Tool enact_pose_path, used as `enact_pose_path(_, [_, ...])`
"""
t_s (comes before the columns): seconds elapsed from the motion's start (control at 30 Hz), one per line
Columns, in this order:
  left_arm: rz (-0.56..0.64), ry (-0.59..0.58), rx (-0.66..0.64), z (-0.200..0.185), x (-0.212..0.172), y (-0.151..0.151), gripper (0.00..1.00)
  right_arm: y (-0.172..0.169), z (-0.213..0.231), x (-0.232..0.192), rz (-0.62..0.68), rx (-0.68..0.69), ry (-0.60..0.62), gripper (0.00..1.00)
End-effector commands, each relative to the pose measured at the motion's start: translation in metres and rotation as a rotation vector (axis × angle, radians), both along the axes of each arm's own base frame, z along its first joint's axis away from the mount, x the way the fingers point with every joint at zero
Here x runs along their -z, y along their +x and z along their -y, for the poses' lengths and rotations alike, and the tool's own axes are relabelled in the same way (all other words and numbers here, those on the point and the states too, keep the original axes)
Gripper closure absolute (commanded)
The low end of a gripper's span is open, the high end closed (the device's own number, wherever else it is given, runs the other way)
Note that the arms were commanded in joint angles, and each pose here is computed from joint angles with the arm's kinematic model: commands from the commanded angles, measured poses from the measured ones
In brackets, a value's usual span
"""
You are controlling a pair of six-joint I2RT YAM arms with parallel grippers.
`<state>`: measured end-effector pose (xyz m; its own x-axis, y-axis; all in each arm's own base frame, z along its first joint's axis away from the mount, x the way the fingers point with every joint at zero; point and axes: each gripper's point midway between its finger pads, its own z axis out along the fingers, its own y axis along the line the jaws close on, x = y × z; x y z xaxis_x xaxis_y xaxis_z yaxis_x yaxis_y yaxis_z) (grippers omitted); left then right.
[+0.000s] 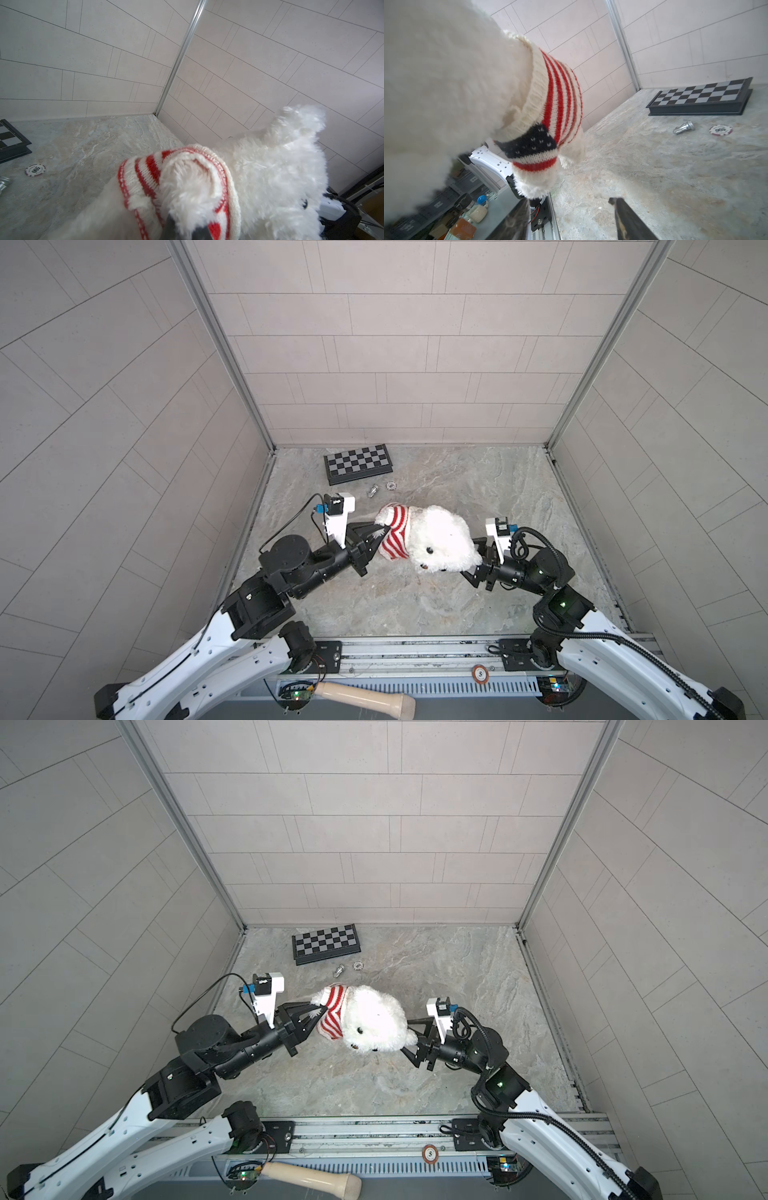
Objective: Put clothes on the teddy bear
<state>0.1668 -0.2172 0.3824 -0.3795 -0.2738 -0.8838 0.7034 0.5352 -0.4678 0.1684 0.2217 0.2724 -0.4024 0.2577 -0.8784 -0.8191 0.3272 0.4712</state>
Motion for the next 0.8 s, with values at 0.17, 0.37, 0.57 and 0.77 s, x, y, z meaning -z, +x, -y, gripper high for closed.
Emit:
enact_pose_path(0.17, [-0.121,-0.087,-0.147,-0.013,-0.010,0.022,1.00,0.000,0.014,-0.023,0.137,0.079,0.070,0.26])
enact_pose_path(0.37, [-0.223,-0.179,-0.185,-0.010,-0.003,0.032,1.00,0.000,0.010,-0.042,0.202,0.058,0.137,0.25])
enact_pose_path(0.57, [-0.285,-0.262,-0.214,-0.015,0.000,0.035,1.00,0.012,-0.007,-0.045,0.213,0.044,0.110,0.25])
enact_pose_path(0.77, [-0.327,-0.375,-0.208,-0.013,0.006,0.038,1.00,0.027,-0.022,-0.041,0.184,0.044,0.082,0.18])
